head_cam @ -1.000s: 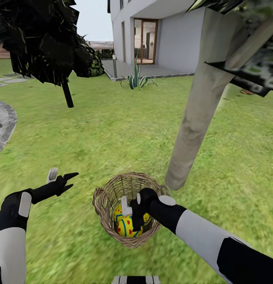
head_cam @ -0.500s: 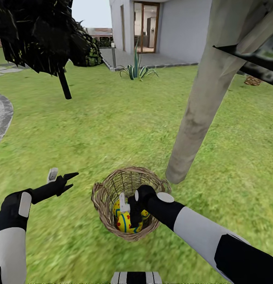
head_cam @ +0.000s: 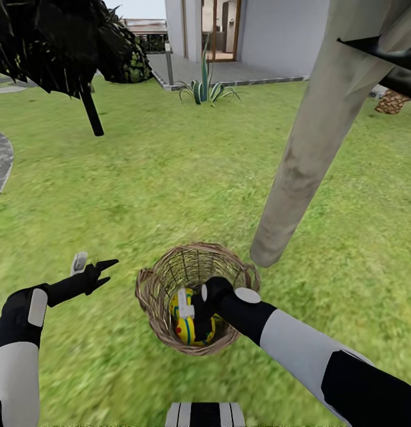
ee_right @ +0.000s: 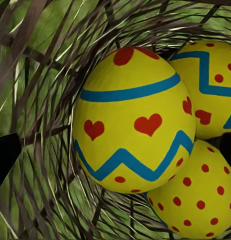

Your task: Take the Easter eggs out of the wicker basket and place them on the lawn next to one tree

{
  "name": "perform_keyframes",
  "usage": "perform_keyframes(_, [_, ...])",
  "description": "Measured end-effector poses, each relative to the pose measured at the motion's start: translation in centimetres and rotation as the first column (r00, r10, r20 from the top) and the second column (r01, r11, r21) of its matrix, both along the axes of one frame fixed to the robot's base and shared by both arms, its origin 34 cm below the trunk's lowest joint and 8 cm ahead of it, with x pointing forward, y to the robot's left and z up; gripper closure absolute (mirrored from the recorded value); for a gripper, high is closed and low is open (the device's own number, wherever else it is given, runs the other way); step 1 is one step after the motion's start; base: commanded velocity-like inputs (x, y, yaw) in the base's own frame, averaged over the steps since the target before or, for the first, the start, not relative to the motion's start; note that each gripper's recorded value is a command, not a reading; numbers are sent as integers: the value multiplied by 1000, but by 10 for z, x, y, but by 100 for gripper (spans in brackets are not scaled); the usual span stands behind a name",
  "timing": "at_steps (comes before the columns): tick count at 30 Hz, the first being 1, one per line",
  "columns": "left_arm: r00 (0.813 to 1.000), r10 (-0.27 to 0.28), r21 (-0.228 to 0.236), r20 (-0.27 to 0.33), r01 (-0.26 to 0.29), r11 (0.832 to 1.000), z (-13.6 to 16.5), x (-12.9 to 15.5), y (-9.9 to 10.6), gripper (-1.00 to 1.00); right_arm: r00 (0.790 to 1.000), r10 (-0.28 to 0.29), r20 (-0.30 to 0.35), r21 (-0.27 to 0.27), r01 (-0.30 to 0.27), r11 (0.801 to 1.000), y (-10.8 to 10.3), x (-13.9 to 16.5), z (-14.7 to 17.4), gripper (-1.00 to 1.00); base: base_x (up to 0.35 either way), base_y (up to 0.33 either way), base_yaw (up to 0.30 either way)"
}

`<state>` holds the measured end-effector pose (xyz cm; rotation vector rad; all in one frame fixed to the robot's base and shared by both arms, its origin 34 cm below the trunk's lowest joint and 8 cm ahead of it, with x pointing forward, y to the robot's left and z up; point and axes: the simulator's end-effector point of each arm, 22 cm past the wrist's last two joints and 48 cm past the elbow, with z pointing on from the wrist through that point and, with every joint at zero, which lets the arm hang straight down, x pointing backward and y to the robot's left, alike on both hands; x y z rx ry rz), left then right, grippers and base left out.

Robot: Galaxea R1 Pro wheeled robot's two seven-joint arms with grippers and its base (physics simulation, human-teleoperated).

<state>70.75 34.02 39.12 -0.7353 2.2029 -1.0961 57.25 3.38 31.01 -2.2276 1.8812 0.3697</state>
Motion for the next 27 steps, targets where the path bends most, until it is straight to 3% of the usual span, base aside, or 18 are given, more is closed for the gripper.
perform_keyframes(22, [996,1,3,-88,-1,1000,-57,-12,2,-100,999,-5,-37,1,5,1000,2,3,-36,-100,0,0,0])
perform_keyframes(27, [996,7,9,-84,-6,1000,-55,-11,7,-100,999,-4,-36,1,4,1000,2,3,-36,-100,0,0,0])
